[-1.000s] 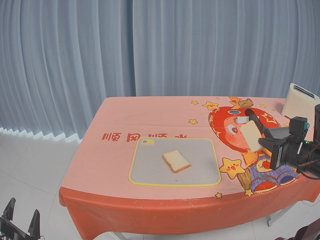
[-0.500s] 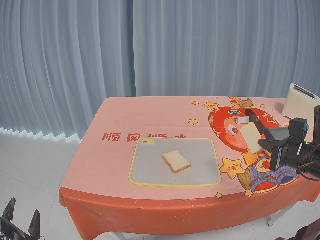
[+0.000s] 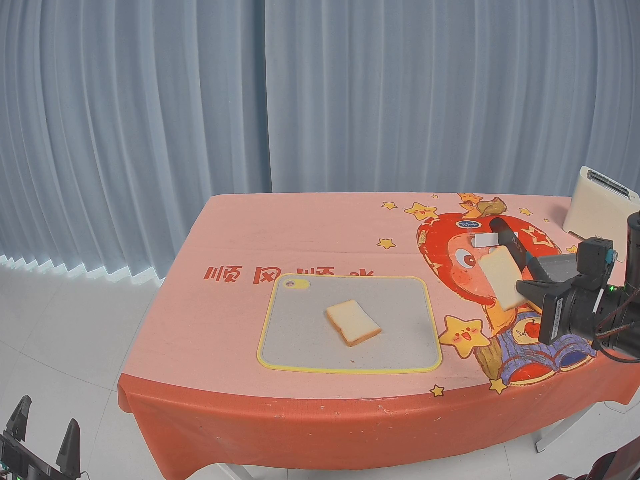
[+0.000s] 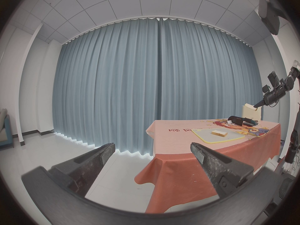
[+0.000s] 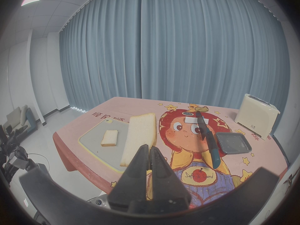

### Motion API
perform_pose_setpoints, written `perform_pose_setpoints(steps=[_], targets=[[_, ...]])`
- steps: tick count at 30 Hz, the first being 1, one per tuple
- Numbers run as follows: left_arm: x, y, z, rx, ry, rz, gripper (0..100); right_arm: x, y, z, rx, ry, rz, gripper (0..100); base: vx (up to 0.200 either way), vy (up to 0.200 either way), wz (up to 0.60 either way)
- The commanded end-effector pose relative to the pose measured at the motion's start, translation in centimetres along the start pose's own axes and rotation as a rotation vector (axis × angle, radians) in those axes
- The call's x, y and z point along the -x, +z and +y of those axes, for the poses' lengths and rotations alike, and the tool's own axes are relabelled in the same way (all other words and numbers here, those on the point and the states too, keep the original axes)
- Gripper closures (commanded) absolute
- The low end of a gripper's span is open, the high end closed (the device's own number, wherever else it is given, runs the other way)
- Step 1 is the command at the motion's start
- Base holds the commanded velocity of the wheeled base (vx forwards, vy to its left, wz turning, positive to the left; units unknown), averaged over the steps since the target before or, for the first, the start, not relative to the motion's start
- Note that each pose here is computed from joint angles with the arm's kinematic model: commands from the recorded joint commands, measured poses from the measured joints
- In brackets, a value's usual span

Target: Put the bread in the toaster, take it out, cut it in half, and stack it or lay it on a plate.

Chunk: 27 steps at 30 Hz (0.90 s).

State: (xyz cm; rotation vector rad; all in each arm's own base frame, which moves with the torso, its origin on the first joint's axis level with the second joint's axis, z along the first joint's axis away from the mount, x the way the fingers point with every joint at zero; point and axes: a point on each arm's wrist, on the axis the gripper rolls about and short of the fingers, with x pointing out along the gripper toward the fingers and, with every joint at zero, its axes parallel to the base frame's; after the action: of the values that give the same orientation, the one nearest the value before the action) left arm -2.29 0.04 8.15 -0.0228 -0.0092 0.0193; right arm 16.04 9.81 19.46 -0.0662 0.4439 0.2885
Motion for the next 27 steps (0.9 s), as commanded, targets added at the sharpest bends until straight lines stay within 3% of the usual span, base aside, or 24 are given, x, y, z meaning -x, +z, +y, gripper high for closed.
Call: perform_pose_setpoints(steps=[1, 12, 27], targets=[[-0.05, -0.51, 0.01, 0.0, 0.002, 0.007, 0, -0.08, -0.02, 0.02, 0.001, 0.0, 0.003, 100, 0.0, 0.0, 0.0], [-0.05, -0.51, 0.01, 0.0, 0.001, 0.007, 0, 0.01, 0.0, 0.03, 0.001, 0.001, 0.0, 100, 0.0, 0.0, 0.0], [-0.05, -0.51, 0.01, 0.0, 0.001, 0.007, 0, 0.0, -0.04, 0.03, 0.001, 0.001, 0.001, 100, 0.0, -0.2, 0.0]])
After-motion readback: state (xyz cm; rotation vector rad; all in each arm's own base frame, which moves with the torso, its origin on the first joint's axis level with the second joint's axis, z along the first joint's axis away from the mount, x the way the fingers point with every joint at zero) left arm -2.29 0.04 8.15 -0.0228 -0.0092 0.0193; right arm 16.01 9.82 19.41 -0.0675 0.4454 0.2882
